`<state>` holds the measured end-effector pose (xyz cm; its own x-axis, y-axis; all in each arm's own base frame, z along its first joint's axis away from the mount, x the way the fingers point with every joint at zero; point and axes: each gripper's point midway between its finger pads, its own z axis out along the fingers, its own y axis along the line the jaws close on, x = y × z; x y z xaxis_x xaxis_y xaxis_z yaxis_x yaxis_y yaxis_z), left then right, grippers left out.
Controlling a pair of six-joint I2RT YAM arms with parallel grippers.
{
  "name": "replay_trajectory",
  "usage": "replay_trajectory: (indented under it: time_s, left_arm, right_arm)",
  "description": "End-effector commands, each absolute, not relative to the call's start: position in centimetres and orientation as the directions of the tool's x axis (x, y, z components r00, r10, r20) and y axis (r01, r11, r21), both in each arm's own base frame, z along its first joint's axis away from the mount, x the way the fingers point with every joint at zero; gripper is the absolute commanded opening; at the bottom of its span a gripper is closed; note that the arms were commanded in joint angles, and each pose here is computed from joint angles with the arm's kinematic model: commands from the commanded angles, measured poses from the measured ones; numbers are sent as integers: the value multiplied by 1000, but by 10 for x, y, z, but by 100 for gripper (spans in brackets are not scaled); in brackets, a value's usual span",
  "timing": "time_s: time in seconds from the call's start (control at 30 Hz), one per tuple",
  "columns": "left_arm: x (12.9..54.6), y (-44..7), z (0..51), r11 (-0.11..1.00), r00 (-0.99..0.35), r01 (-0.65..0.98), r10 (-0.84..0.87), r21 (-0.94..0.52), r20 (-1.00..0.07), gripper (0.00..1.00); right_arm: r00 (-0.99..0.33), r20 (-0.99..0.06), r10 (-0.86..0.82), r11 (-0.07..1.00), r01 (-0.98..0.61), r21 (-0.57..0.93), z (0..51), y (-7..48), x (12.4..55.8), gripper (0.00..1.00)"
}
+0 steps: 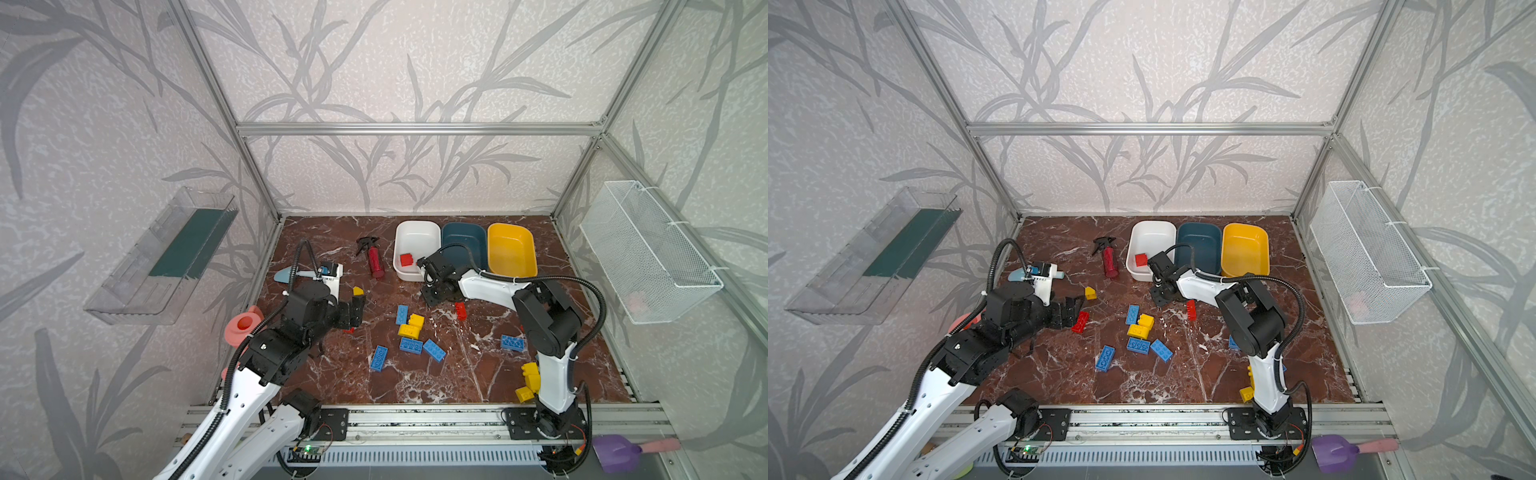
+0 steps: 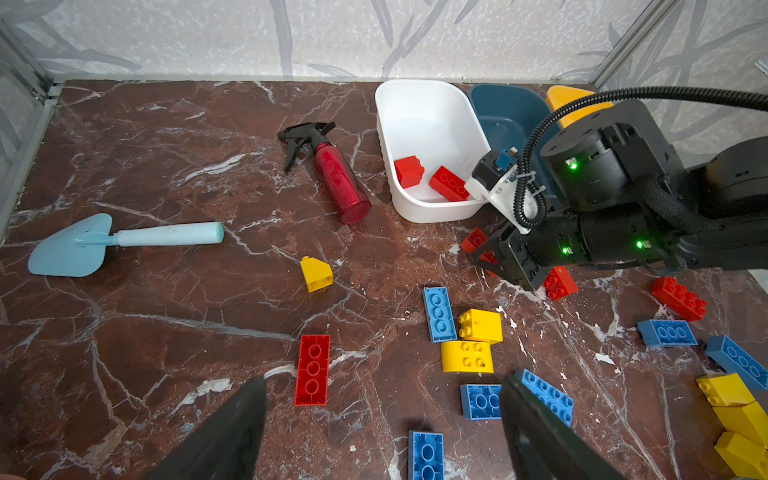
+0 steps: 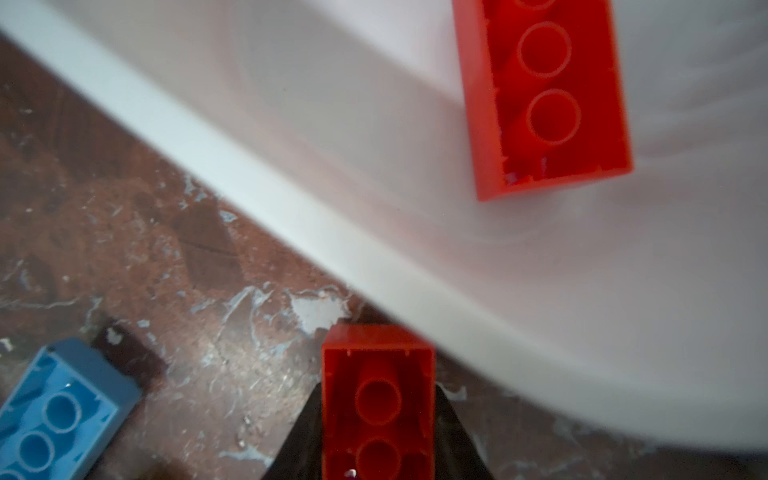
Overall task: Sort the legos into containers by color
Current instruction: 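Lift red 2x4 brick into white bin with right gripper while left gripper approaches red brick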
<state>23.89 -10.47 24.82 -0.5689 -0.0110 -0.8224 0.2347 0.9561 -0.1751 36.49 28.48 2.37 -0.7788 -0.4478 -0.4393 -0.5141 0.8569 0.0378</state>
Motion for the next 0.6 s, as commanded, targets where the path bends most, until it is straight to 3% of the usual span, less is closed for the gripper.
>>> replay_trajectory:
  time_s: [0.0,0.3,0.57]
  left_arm:
    - [240,-97,246,968,-555,207,0,-139,-832,87]
    - [241,-88,238,982,-586,160,11,-103,-811,87]
    - [243,-84,228,988,-620,136,30,-70,-784,87]
  right_arm:
    - [-762,-453,-463,840,-540,49,53,289,346,22]
    - [-683,-595,-423,794,-596,119,126,313,341,20]
    - [-647,-676,-353,781,-601,167,186,329,380,19]
